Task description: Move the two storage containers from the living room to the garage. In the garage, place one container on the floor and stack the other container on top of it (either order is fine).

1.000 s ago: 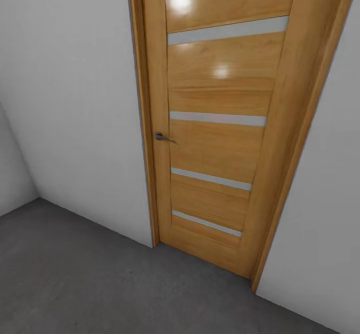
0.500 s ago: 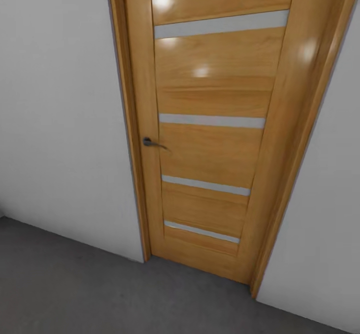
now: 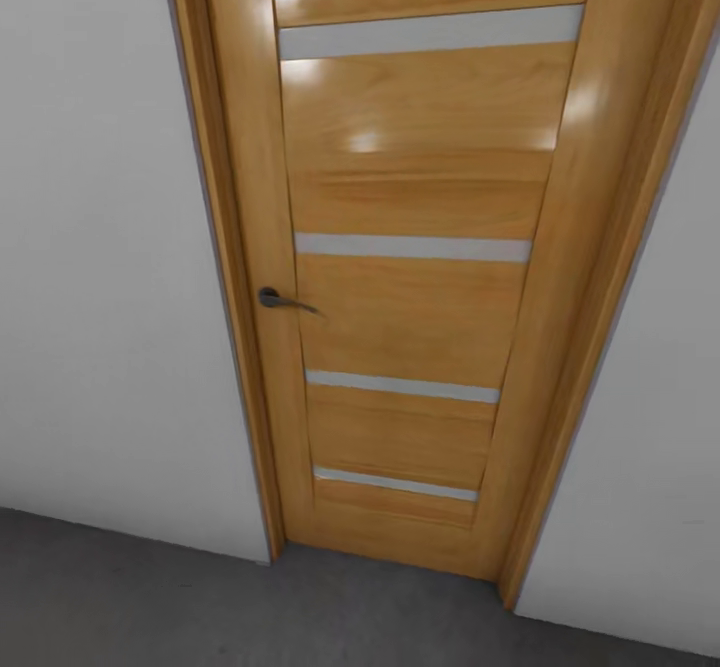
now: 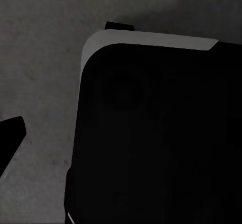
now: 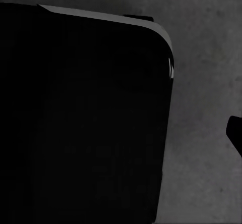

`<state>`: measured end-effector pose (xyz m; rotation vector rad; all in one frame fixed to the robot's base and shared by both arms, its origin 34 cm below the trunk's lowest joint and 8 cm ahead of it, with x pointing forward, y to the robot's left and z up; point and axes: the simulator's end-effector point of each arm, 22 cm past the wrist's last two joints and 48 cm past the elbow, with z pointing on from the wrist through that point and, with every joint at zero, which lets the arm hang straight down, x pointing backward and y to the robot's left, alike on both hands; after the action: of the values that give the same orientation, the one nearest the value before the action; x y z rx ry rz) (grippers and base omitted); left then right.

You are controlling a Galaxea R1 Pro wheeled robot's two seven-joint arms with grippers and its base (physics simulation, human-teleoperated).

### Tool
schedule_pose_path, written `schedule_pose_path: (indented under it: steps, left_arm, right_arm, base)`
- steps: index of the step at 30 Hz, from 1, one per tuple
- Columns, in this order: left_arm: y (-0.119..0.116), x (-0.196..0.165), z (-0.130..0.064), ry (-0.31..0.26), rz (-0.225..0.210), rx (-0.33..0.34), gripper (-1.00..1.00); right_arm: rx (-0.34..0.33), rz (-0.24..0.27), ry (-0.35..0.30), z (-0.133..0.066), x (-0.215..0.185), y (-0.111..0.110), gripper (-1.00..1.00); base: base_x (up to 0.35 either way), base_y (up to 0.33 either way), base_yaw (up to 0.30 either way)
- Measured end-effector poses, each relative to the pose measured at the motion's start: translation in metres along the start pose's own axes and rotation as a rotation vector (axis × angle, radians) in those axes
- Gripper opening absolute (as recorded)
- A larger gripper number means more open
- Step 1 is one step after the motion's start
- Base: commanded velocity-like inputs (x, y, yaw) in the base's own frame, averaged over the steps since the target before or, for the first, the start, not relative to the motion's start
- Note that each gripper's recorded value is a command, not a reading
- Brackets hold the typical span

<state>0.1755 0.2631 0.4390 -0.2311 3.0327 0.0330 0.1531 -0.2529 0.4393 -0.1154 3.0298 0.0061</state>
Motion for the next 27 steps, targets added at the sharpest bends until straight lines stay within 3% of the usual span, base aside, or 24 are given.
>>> schedule_pose_path:
  steps: [12,27]
  left_arm:
    - [-0.0001,-0.0003,0.0001,-0.001,0.000,0.000,1.00]
    - [-0.0001,-0.0004,0.0001,-0.002,0.000,0.000,1.00]
  right_arm:
    - [0.001,0.000,0.001,0.0001,0.0002,-0.0002,1.00]
    - [0.000,0.000,0.002,0.0001,0.0002,-0.0001,1.00]
  base:
    - [0.231,0.185,-0.222]
    - [0.012,0.006,-0.026]
